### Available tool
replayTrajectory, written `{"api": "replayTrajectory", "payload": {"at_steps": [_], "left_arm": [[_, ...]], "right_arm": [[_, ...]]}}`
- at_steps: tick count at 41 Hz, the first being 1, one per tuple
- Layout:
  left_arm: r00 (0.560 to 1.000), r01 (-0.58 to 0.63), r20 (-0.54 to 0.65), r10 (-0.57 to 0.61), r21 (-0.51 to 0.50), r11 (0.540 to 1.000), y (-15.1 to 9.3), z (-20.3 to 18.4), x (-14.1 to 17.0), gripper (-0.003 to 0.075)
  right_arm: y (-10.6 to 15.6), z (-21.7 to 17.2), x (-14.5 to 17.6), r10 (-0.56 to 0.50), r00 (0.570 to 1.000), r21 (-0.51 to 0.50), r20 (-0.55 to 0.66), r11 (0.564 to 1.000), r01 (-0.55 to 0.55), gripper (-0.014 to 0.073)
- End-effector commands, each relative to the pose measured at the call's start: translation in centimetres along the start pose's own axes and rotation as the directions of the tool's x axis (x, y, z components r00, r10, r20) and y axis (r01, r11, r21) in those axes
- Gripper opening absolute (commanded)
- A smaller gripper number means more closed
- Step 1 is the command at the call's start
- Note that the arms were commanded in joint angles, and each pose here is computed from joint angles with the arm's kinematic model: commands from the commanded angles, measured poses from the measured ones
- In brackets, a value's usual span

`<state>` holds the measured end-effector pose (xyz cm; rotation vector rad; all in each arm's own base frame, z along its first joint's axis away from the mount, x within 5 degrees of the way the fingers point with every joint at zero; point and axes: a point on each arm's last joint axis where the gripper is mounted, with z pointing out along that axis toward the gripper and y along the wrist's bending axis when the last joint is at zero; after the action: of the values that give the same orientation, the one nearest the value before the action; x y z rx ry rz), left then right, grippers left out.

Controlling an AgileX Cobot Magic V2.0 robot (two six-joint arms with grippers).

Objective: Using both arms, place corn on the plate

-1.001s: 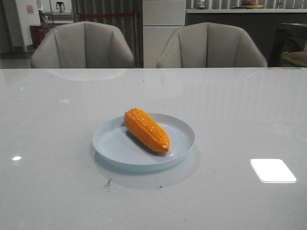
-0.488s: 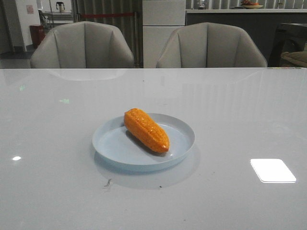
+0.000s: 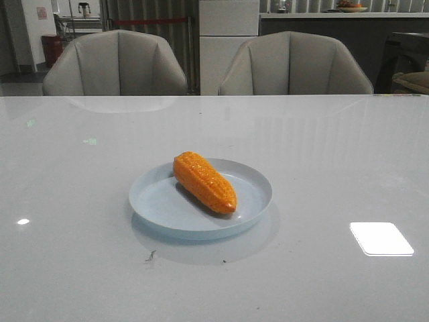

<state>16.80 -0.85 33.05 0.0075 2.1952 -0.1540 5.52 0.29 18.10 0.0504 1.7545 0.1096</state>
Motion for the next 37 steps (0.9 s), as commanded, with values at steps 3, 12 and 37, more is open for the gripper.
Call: {"api": "replayTrajectory", "payload": {"at_steps": [3, 12, 37], "left_arm": [[0.996, 0.002, 0.092, -0.003, 0.005, 1.000, -0.2, -0.6, -1.3, 0.0452], [0.982, -0.040, 0.185, 0.036, 0.021, 0.999, -0.9, -2.5, -1.3, 0.0417], [0.669, -0.126, 0.720, 0.187, -0.139, 0.982, 0.2, -8.3, 9.3, 0.0090]], "right_arm": [[0.1, -0.5, -1.7, -0.002, 0.992, -0.010, 0.128, 1.000, 0.003, 0.0052], [0.1, -0.5, -1.7, -0.002, 0.992, -0.010, 0.128, 1.000, 0.003, 0.0052], [0.1, -0.5, -1.7, -0.002, 0.992, -0.010, 0.128, 1.000, 0.003, 0.0052]]}}
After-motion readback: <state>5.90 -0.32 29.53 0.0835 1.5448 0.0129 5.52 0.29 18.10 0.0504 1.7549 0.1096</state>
